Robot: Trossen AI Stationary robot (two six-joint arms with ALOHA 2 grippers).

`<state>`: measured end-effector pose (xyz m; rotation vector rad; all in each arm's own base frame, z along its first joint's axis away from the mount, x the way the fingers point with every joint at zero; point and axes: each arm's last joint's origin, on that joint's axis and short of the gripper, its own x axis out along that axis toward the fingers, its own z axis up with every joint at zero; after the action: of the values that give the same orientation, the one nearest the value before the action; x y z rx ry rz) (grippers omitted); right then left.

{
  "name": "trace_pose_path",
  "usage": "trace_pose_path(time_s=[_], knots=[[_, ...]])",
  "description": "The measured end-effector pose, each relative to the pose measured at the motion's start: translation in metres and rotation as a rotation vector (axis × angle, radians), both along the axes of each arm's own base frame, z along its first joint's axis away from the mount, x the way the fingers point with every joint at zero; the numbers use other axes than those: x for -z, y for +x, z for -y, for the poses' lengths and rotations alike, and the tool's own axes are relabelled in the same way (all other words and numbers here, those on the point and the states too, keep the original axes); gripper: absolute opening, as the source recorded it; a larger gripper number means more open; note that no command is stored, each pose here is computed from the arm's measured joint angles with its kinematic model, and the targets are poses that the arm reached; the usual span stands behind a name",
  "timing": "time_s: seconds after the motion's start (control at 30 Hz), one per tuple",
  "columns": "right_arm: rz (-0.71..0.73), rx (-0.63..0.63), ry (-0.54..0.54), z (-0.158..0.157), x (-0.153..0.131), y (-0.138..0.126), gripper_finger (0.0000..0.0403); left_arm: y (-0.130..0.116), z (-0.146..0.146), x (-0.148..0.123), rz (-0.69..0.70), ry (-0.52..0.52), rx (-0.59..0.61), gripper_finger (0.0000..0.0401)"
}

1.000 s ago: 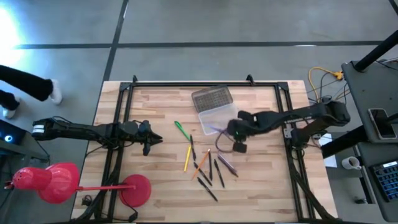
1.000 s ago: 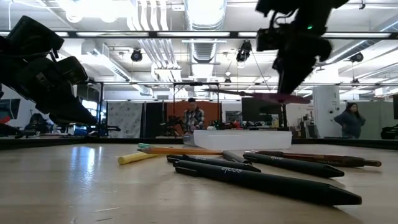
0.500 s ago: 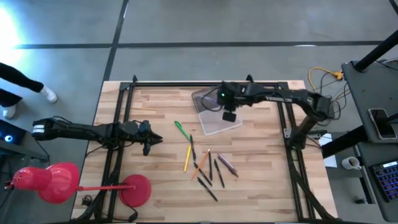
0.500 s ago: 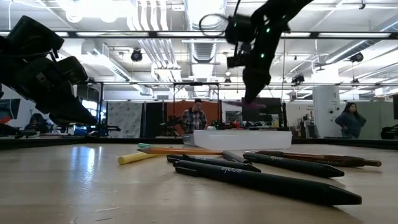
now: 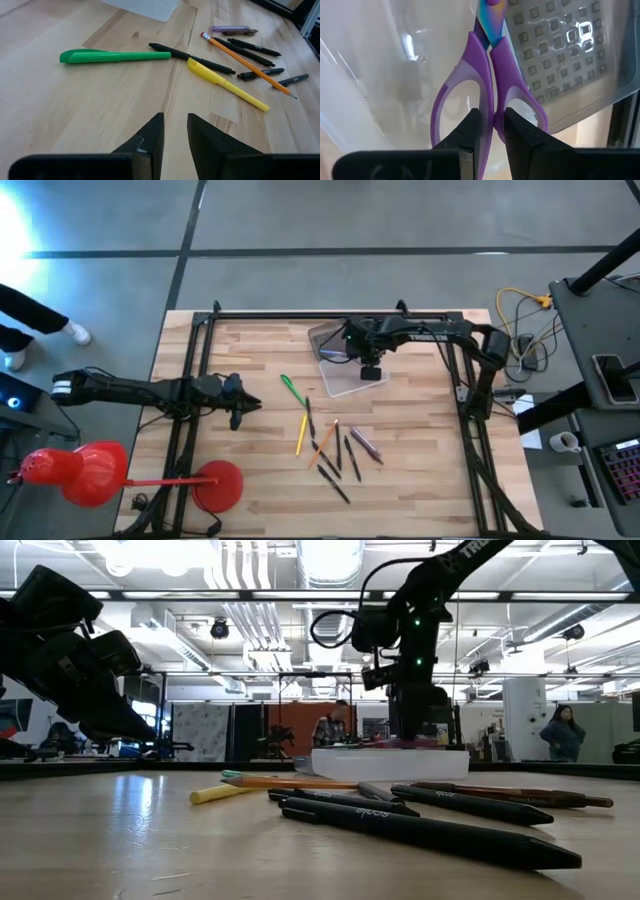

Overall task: Pick & place school supplies into a supply box
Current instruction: Put the purple scissors into the gray supply box

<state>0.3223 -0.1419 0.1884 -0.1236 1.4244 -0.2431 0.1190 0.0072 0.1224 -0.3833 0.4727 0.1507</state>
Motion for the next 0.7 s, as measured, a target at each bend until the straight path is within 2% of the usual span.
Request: trace_pose_path(time_s=[0.33,0.6,0.7], knots=[[-0.052,-0.036,0.013,-0.004,-0.002,-0.006,0.0049,0.000,0.000,0.000,0.000,0.000,0.000,0.0069],[0.019,-0.005,-0.003,-0.015,-0.018,-0.006,0.0051,0.000,0.000,0.000,0.000,0.000,0.000,0.0069],[0.029,-0.011,0.032,-0.021,-0.016,-0.004,0.0050,0.000,0.000,0.000,0.000,0.000,0.000,0.0069]])
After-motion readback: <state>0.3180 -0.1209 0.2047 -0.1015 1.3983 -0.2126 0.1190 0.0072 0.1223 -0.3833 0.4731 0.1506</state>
